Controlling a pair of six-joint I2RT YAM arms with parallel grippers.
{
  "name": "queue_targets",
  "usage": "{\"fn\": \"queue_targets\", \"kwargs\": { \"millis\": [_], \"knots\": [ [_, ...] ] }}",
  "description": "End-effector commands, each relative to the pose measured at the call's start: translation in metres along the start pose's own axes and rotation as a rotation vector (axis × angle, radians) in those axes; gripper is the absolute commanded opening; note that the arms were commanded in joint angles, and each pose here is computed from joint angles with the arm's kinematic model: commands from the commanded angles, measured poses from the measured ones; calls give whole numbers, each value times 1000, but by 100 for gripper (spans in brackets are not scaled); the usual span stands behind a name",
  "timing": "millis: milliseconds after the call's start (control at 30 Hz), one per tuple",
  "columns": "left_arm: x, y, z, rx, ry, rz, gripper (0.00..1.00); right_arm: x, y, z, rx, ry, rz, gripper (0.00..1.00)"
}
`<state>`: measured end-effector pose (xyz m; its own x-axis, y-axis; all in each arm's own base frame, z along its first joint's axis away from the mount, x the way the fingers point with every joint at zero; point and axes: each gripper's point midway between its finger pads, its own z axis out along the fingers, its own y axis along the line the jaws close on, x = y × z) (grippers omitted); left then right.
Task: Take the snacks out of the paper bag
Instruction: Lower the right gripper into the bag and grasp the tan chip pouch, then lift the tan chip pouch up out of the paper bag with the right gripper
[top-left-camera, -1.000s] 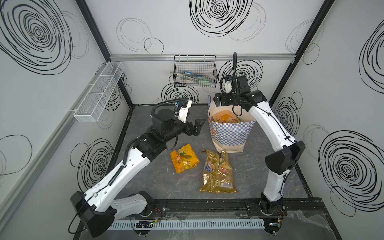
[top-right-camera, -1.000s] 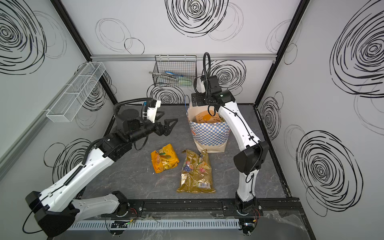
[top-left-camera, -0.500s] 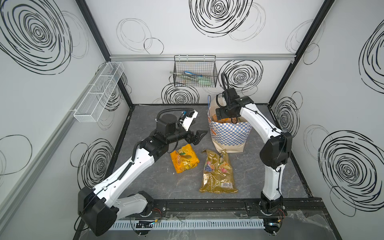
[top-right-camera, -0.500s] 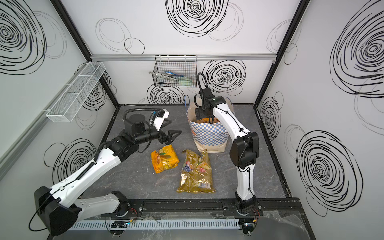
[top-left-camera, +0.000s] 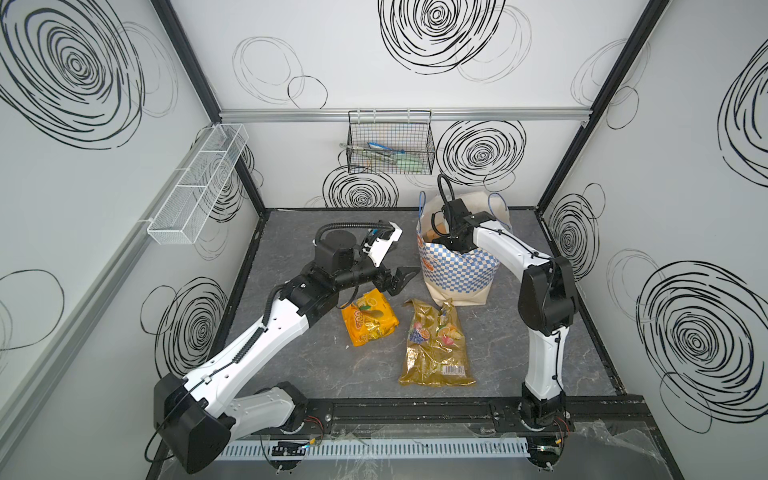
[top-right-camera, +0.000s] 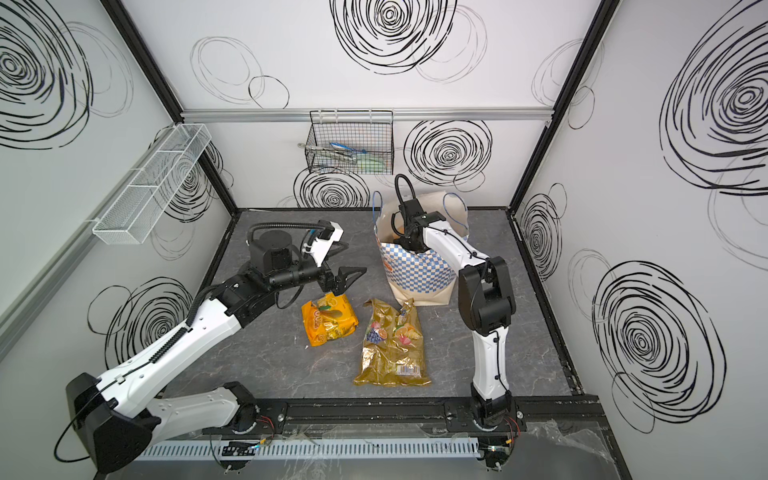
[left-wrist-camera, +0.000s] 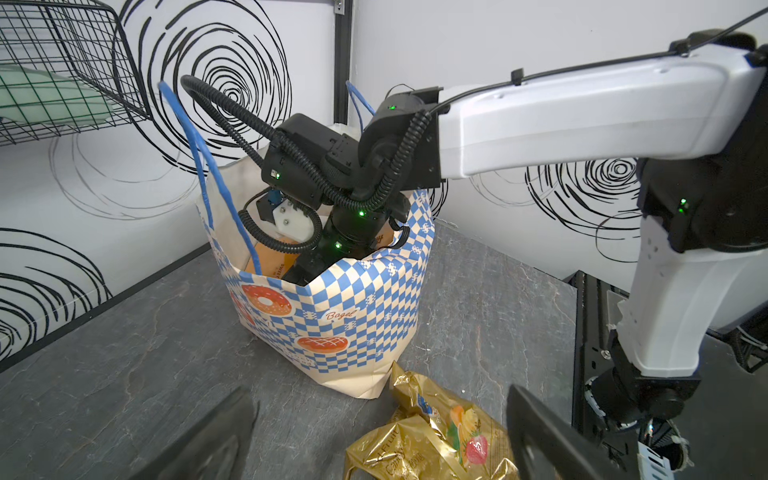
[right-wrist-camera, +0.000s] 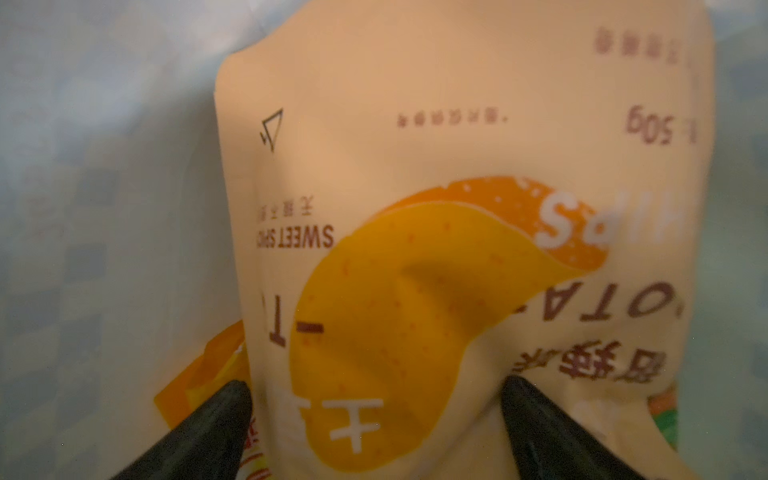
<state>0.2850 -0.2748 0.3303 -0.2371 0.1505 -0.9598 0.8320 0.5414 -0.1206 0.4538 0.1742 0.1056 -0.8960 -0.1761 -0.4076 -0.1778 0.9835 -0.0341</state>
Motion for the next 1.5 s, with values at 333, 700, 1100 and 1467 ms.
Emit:
{"fn": "queue_targets", "kwargs": {
  "millis": [333,700,1100,1467],
  "knots": [
    [-10,-2,0,-2,-44,44,96,20,-9,11,-25,47,47,44],
    [-13,-4,-2,0,-59,42,96,-23,-11,-51,-40,-118,68,2],
    [-16,-4,-4,-4,-71,44,96,-65,-12,-117,-75,-300,94,0],
    [-18,-5,-7,-6,-83,48,96,-93,-14,-173,-116,-512,99,0]
  ]
}}
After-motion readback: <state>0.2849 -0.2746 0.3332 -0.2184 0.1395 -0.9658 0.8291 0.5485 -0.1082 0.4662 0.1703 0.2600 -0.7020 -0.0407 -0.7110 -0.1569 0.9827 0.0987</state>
